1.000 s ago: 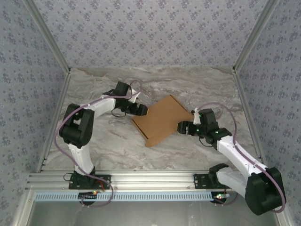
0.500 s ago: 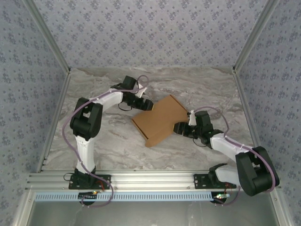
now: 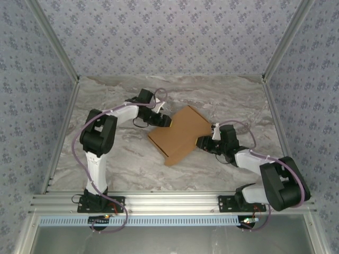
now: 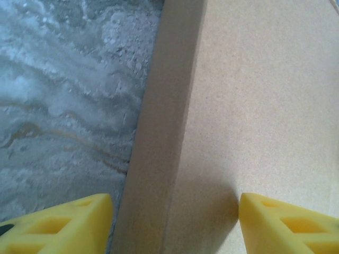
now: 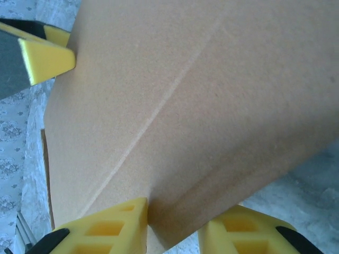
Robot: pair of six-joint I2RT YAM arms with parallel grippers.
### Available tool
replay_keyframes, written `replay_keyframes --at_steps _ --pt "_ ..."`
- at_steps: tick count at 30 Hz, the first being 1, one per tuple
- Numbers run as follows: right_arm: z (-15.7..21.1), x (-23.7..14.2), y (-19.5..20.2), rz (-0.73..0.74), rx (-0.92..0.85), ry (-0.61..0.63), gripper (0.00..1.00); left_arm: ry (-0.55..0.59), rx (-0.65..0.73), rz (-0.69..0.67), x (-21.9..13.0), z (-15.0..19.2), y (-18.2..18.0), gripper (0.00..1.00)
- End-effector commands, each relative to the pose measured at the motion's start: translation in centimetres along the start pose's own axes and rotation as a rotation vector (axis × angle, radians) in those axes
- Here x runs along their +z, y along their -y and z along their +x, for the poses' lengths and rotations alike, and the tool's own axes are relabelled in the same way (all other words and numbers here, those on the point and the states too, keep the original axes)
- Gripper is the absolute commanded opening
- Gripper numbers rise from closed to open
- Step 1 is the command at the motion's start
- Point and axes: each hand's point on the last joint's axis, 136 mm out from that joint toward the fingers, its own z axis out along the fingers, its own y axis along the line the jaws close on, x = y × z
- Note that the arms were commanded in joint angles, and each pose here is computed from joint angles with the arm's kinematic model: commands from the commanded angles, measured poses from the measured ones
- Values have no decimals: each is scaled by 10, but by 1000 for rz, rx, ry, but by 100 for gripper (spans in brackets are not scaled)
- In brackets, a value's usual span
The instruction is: Fold the paper box
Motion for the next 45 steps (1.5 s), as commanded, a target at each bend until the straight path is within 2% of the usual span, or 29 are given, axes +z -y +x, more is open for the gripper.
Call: replay_keyframes --at_steps 1,4,7,12,16,23,28,37,45 --pt "-27 9 -10 -30 -36 23 30 6 -58 -25 -9 19 -3 63" --pt "-38 16 -14 -55 -34 -1 32 28 -84 -53 -14 32 -7 65" --pt "-43 17 -16 -60 -28 -8 39 41 -103 -76 -18 38 -12 68" --pt "-32 18 -16 -62 -27 -35 57 103 -124 -87 -27 27 -15 70" --pt "-24 21 -14 -47 -31 -46 64 124 -131 -84 -30 20 -12 71" --pt "-13 34 -22 -67 -47 -71 63 124 -143 -73 -25 23 -10 68" --pt "-16 39 -34 -116 -46 -70 56 110 -150 -72 -20 30 -9 66" --pt "-30 24 -61 -178 -80 -7 44 122 -167 -3 -19 32 1 66" --pt "-40 10 -77 -200 -94 53 41 110 -172 53 -10 35 12 66"
